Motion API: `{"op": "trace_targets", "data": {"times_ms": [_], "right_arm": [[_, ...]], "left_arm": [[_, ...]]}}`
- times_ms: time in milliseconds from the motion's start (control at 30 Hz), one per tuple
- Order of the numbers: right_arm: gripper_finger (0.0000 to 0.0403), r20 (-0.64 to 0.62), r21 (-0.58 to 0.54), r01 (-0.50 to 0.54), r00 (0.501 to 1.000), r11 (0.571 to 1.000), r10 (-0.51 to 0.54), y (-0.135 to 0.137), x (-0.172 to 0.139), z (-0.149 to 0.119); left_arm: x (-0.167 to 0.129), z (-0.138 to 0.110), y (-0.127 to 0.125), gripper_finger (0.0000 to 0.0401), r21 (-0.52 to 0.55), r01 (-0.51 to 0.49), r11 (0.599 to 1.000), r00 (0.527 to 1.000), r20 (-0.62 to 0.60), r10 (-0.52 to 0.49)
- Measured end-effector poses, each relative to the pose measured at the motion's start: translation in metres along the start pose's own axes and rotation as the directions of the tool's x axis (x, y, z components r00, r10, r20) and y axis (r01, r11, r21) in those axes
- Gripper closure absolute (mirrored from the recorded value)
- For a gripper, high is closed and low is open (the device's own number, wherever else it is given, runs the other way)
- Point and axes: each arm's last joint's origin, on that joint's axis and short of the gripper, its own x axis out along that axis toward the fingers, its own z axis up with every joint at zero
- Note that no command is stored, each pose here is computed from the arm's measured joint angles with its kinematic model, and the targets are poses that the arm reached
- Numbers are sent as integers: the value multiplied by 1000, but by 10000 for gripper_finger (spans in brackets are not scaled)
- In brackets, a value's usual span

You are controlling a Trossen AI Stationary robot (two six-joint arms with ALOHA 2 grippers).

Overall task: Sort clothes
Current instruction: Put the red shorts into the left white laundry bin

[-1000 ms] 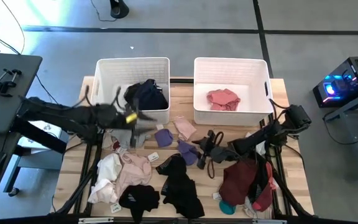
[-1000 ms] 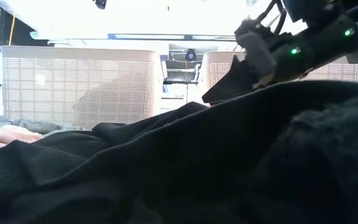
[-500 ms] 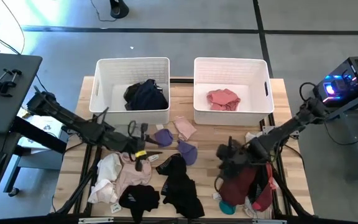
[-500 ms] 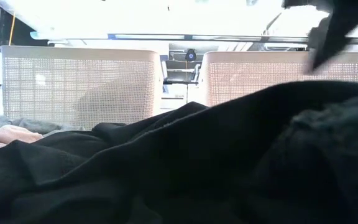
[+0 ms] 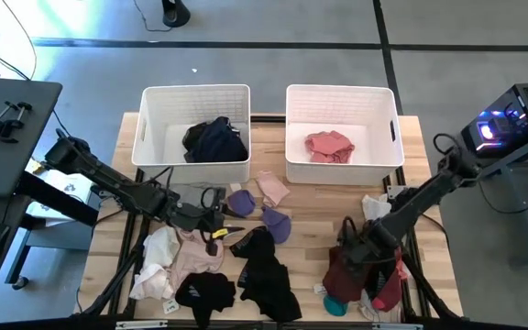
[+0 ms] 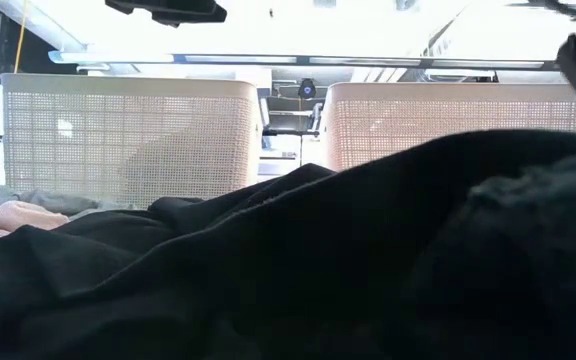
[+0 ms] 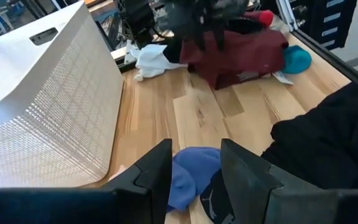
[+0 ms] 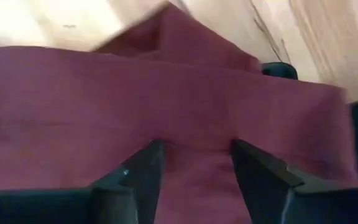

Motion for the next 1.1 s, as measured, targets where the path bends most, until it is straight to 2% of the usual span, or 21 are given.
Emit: {"op": "trace_targets", "data": {"times_ms": [133,300,367,467,567,667,867,1000,1100], "right_arm": [[272,15,-45,-51,999,998,51,0,23,2],[380,98,-67,-88,991,994,94,0,30,5],[391,195,-89,-71,977,993,87,3,22,8],[380,342,-104,-53,936,993,86,7,2,12],[388,487,-95,-12,871,995,57,9,-25,16],[398,621,-67,24,783,997,23,9,-57,18],[396,776,-119,69,629,990,50,18,-110,21],[400,841,-156,110,536,982,73,24,-128,32],[400,865,-193,136,491,972,103,28,-129,43]], "left_arm": [[0,0,0,278,1,0,1000,1000,0,0],[0,0,0,278,8,-1,1000,1000,3,0],[0,1,0,278,14,-2,1000,1000,8,1],[0,1,0,278,15,-1,1000,1000,7,1],[0,1,0,278,16,-1,1000,1000,5,1],[0,1,0,278,15,-1,1000,1000,7,1],[0,1,0,278,15,-1,1000,1000,8,1],[0,5,2,278,9,-13,1000,999,52,12],[0,12,3,278,39,3,999,993,118,-7]]}}
